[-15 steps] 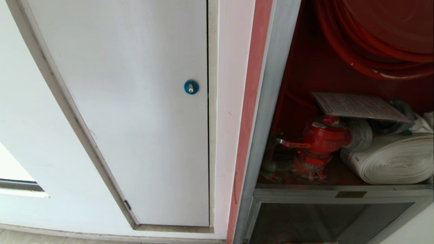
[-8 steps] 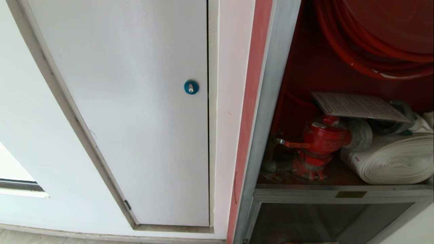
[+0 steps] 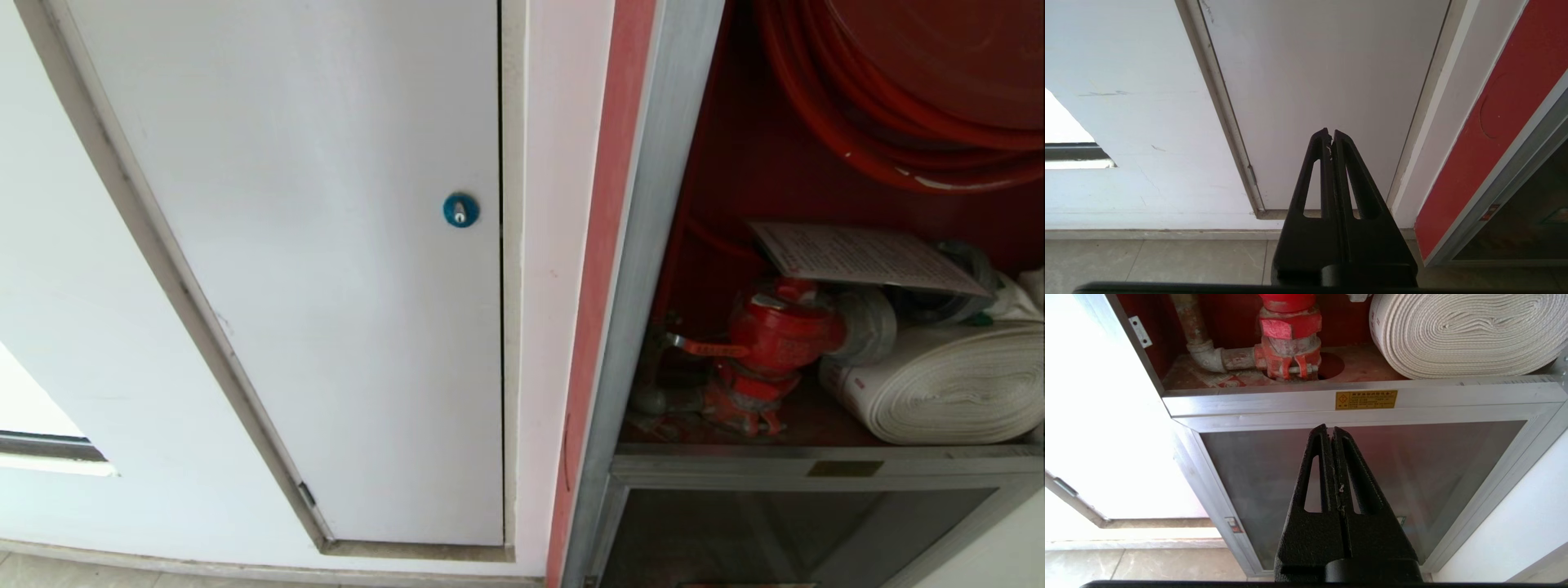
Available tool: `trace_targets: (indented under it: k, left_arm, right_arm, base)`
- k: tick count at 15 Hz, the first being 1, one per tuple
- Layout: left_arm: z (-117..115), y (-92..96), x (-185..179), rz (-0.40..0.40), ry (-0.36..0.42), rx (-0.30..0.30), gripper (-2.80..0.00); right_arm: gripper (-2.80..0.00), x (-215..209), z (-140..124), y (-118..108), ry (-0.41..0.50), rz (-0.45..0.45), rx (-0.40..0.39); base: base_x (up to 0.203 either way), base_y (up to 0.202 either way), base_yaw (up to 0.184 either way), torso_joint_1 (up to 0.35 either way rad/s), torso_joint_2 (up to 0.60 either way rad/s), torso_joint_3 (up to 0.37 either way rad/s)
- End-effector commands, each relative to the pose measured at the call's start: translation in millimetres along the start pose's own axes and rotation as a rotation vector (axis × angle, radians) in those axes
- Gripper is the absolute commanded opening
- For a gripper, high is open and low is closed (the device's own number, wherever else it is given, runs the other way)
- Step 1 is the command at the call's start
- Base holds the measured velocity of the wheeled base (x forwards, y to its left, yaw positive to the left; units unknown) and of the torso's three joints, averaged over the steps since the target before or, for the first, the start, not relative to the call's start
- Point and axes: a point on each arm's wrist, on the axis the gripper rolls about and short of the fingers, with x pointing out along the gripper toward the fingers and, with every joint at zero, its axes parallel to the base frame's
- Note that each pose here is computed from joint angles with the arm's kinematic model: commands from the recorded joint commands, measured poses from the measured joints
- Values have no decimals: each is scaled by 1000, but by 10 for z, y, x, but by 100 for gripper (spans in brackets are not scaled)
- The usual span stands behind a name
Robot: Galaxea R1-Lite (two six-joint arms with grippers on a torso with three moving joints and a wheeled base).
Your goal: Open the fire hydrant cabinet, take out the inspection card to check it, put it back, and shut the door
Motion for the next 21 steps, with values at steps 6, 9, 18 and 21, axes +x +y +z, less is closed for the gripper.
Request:
trace_targets:
  k: [6, 9, 18, 21]
  left_arm:
    - [0, 0, 1, 0, 1, 0, -280]
    - [0, 0, 1, 0, 1, 0, -280]
    - [0, 2, 1, 9, 1, -9, -280]
    - [0, 3, 0, 14, 1, -21, -280]
  right_arm:
    - [-280, 0, -1, 0, 0, 0, 4]
    - [-280, 0, -1, 0, 0, 0, 4]
    - [-280, 0, -1, 0, 0, 0, 4]
    - [-280, 0, -1, 0, 0, 0, 4]
  base:
    - [0, 0, 0, 0, 0, 0]
    - [0, 0, 0, 0, 0, 0]
    - [-59, 0, 0, 1, 1, 0]
    - [-200, 0, 2, -5, 4, 2]
